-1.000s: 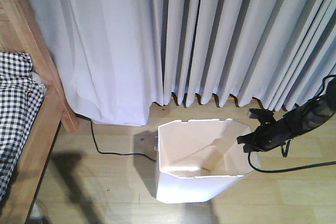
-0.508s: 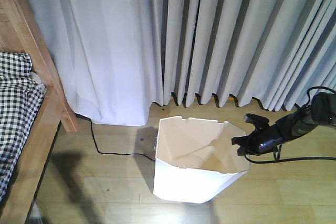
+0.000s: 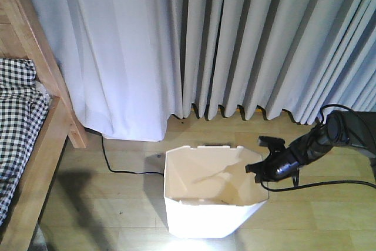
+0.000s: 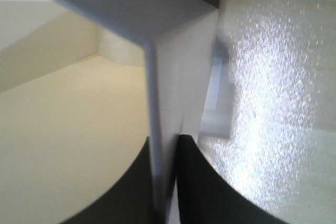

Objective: Move trash bin to bedside with robot
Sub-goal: 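Lower the bin to the floor beside the bed with the right gripper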

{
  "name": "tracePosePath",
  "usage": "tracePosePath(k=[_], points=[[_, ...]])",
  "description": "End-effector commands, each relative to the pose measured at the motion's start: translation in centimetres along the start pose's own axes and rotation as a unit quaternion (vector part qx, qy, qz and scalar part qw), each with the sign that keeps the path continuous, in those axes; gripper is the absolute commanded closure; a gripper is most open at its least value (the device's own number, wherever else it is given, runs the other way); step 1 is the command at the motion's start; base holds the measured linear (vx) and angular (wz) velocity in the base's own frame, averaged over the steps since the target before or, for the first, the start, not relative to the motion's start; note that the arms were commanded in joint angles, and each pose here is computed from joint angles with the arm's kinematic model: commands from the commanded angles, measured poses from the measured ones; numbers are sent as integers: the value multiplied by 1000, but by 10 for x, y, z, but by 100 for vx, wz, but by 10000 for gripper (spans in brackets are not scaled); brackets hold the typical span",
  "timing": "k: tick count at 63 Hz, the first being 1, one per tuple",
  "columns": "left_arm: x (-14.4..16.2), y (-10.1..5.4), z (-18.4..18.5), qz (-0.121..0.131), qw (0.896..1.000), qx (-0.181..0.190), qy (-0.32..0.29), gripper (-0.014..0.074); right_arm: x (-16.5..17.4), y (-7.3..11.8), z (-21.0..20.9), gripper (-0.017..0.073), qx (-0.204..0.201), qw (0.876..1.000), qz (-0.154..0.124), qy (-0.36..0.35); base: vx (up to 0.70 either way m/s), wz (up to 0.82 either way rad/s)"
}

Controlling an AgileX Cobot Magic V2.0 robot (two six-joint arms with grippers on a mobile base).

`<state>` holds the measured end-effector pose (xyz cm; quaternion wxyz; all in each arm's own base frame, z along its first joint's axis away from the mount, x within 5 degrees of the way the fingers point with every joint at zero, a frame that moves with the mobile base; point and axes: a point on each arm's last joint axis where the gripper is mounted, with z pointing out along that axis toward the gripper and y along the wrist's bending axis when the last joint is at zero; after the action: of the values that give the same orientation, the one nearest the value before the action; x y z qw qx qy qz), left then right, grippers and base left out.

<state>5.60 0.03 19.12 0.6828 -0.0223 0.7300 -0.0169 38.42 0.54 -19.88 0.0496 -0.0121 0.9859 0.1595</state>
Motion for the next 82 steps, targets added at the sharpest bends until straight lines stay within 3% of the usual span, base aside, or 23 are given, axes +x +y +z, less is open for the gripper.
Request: tracePosePath(k=[1,35,52,82], points=[[2,0,1,-9,1000,3,-26,599,-26,14,-24,559,-48,999,10,-24,0,0],[2,0,1,-9,1000,3,-26,599,-23,13,-18,505,-54,998,6,-34,0,0],[2,0,1,-9,1000,3,-26,599,-24,10,-18,436,-35,999,0,-42,0,0],[2,0,1,-9,1000,3,-26,599,-24,9,-18,88,-34,999,-8,-40,0,0]])
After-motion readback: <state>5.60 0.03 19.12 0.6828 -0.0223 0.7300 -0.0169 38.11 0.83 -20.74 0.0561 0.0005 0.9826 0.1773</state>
